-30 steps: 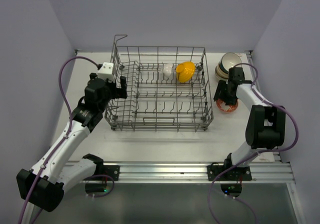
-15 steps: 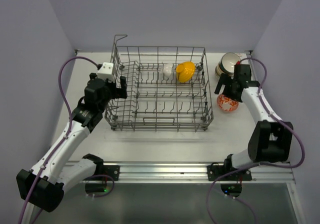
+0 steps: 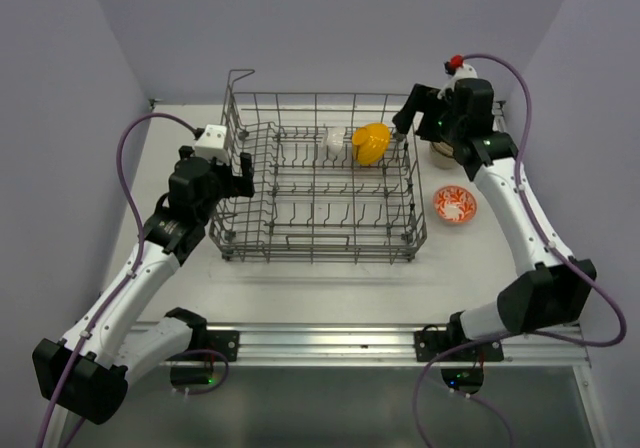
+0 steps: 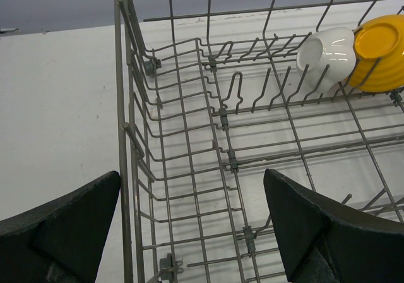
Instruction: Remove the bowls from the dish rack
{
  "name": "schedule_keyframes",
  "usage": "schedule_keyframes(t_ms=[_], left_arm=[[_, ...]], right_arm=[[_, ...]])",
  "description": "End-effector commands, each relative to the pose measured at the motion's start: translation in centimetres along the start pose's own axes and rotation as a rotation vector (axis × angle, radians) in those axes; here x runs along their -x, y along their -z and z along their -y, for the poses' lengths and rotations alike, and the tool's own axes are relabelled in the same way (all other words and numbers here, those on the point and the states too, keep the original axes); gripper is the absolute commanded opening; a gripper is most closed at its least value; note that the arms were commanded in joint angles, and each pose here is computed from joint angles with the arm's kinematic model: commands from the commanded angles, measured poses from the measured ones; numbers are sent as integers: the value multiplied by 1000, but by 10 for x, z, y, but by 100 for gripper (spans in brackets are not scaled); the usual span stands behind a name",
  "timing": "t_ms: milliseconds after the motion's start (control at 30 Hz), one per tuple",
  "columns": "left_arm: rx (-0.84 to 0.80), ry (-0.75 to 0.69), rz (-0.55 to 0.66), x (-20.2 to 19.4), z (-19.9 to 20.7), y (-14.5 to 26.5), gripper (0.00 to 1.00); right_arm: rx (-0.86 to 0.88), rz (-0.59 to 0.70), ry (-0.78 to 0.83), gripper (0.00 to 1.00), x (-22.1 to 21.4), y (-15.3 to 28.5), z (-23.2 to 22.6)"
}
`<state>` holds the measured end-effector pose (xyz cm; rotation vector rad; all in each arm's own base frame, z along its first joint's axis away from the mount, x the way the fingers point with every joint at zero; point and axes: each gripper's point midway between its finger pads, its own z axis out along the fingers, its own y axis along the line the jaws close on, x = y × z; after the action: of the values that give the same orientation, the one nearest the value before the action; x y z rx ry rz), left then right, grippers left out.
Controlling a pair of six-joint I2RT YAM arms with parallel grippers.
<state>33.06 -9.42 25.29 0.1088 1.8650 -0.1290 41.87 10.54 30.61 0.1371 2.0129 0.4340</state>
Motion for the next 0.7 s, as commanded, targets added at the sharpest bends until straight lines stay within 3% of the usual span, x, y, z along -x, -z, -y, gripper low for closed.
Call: schedule_keyframes(t_ms=[0,133,667], left_arm=[[-26,2,28,8,4,1,100],[-33,3,27,8,6,1,100],[-63,7,15,5,12,-1,100]], right_arm=[[62,-84,-40,86,-18,-39,-13],[84,-123,-59,98,-31,-70,-17],[29,-226,-54,99,-60,-159,3]])
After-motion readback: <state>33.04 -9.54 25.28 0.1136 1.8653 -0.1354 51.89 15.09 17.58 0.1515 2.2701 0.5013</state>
